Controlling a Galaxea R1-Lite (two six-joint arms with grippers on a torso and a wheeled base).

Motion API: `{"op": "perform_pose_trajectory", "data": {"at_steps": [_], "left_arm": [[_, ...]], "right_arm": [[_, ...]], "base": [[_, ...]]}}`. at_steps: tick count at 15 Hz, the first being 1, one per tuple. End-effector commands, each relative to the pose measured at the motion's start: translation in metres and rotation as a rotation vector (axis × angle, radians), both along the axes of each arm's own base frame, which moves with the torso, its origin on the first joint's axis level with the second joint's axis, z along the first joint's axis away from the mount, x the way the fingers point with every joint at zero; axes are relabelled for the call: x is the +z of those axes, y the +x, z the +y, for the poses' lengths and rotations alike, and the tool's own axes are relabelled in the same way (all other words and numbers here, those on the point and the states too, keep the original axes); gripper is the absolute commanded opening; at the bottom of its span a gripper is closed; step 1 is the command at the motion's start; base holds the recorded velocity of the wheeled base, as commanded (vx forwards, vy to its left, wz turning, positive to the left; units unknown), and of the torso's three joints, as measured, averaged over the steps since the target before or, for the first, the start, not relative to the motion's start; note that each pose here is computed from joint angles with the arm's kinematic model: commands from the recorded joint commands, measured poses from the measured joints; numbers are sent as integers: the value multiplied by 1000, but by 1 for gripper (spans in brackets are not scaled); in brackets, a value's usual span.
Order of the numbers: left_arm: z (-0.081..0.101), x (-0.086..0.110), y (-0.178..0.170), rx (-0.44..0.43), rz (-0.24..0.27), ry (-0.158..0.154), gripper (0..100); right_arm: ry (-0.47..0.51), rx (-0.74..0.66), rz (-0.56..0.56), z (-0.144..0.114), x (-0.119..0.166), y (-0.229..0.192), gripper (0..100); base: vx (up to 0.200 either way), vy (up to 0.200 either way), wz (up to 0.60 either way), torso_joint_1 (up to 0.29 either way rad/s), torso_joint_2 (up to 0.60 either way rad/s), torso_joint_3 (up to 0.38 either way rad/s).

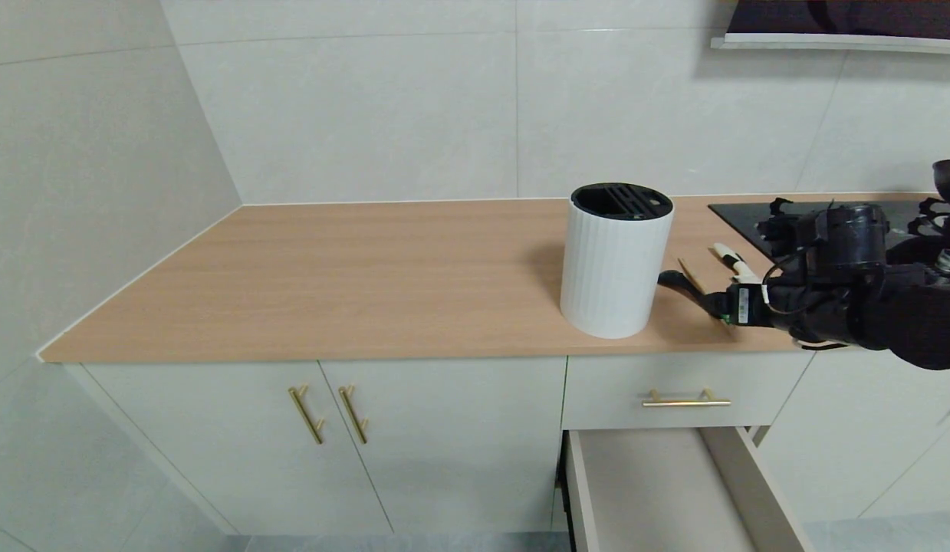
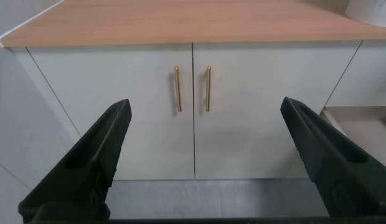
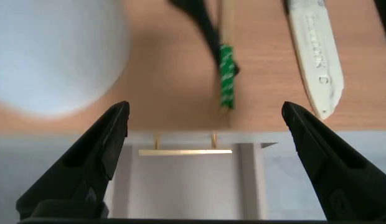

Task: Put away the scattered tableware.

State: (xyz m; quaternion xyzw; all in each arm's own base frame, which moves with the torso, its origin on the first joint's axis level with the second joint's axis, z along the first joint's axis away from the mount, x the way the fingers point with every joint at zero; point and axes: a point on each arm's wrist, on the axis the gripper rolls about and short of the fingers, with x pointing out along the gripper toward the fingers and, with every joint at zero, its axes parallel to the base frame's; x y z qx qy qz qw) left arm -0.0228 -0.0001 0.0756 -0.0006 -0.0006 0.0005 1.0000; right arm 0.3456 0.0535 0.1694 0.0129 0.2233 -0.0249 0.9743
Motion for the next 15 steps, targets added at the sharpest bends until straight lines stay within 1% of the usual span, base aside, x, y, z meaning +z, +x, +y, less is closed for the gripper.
{"op": "perform_pose_trajectory", "data": {"at_steps": [1, 5, 9, 15], "left_arm": [[0, 0, 0, 0, 1, 0, 100], [0, 0, 0, 0, 1, 0, 100], [0, 0, 0, 0, 1, 0, 100], [0, 0, 0, 0, 1, 0, 100]], "right_arm": [[3, -29, 38, -6, -16, 16, 100], [-1, -46, 81, -10, -37, 29, 100], [-2, -50, 95, -11, -44, 34, 100], [17, -58, 90, -10, -45, 37, 100]], "base": [[0, 0, 0, 0, 0, 0], [0, 0, 0, 0, 0, 0], [0, 0, 0, 0, 0, 0], [0, 0, 0, 0, 0, 0]]}}
